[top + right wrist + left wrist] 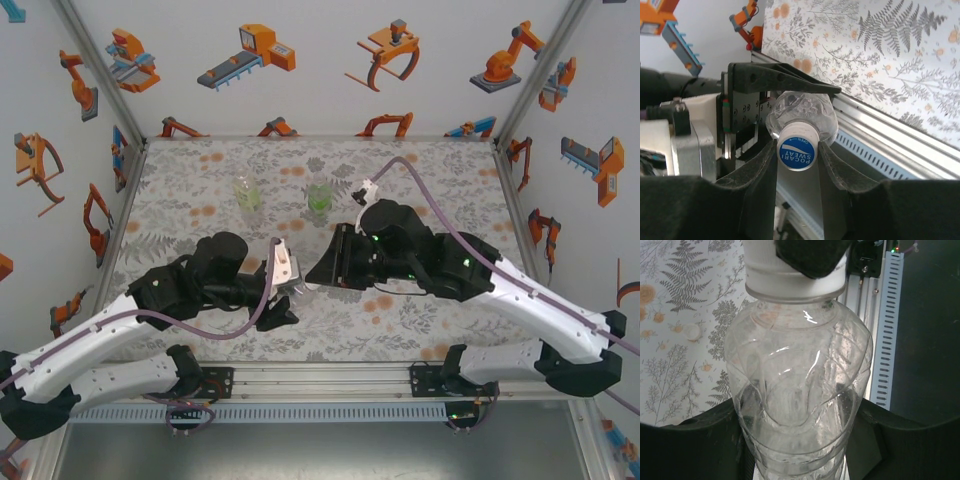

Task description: Screw on the bottle caps

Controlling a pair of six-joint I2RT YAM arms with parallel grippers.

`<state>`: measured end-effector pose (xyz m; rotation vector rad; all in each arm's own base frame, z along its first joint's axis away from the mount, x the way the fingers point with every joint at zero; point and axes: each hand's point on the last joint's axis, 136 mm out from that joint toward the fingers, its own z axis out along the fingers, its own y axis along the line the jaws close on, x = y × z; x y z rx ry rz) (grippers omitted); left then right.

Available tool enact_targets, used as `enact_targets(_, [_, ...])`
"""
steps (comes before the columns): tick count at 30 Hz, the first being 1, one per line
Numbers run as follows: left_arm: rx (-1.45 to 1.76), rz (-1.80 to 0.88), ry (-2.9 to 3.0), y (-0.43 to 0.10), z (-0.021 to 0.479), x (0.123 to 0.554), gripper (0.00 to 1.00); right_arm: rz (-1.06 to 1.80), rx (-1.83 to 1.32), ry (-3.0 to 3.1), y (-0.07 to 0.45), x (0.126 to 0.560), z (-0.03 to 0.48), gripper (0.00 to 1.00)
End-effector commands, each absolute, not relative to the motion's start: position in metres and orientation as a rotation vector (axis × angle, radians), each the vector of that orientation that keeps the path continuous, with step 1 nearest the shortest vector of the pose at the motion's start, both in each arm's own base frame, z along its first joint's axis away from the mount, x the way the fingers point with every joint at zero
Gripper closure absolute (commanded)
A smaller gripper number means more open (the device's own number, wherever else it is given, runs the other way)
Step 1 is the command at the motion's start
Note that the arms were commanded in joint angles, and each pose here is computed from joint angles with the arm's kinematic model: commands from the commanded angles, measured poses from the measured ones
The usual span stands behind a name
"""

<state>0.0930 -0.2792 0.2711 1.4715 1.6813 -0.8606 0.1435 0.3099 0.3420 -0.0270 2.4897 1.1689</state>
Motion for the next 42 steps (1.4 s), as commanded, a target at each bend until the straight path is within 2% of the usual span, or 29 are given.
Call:
enact_targets(1, [1.445, -0.869, 1.557, -0.285, 0.295, 0.093, 1.00, 1.019, 0.223, 2.579, 0.294, 0.155, 0.313, 1.00])
enact_targets(6, [1.433, -0.825, 1.579, -0.281, 0.289, 0.098, 1.00, 1.028, 0.214, 2.548, 0.296, 0.158, 0.319, 1.00])
enact_targets(7, [1.426, -0.824, 1.576, -0.281, 0.290, 0.099, 0.91, 1.024, 0.206, 2.545, 0.296, 0.159, 0.320, 1.00])
enact_targets(9, [1.422, -0.829, 1.572, -0.280, 0.290, 0.098, 0.62, 1.014, 0.188, 2.540, 0.298, 0.160, 0.321, 1.00])
enact_targets(12, [1.394, -0.823, 1.568, -0.278, 0.292, 0.101, 0.35, 0.982, 0.160, 2.531, 0.297, 0.164, 0.320, 1.00])
enact_targets(13, [1.389, -0.820, 1.562, -0.277, 0.293, 0.101, 0.23, 0.968, 0.152, 2.529, 0.295, 0.166, 0.320, 1.00])
enact_targets(16, [1.372, -0.797, 1.563, -0.273, 0.295, 0.102, 0.10, 0.893, 0.139, 2.537, 0.285, 0.174, 0.312, 1.00])
enact_targets(23, [1.311, -0.720, 1.590, -0.261, 0.292, 0.112, 0.05, 0.630, 0.095, 2.561, 0.241, 0.204, 0.291, 1.00])
enact_targets(32, [1.087, -0.554, 1.749, -0.241, 0.287, 0.150, 0.03, 0.167, -0.050, 2.495, 0.175, 0.278, 0.274, 1.00])
enact_targets(39, [0.898, -0.555, 1.915, -0.224, 0.275, 0.166, 0.03, 0.115, -0.090, 2.452, 0.160, 0.354, 0.270, 1.00])
enact_targets(42, [0.864, -0.579, 1.945, -0.220, 0.274, 0.166, 0.07, 0.105, -0.106, 2.476, 0.156, 0.386, 0.260, 1.00])
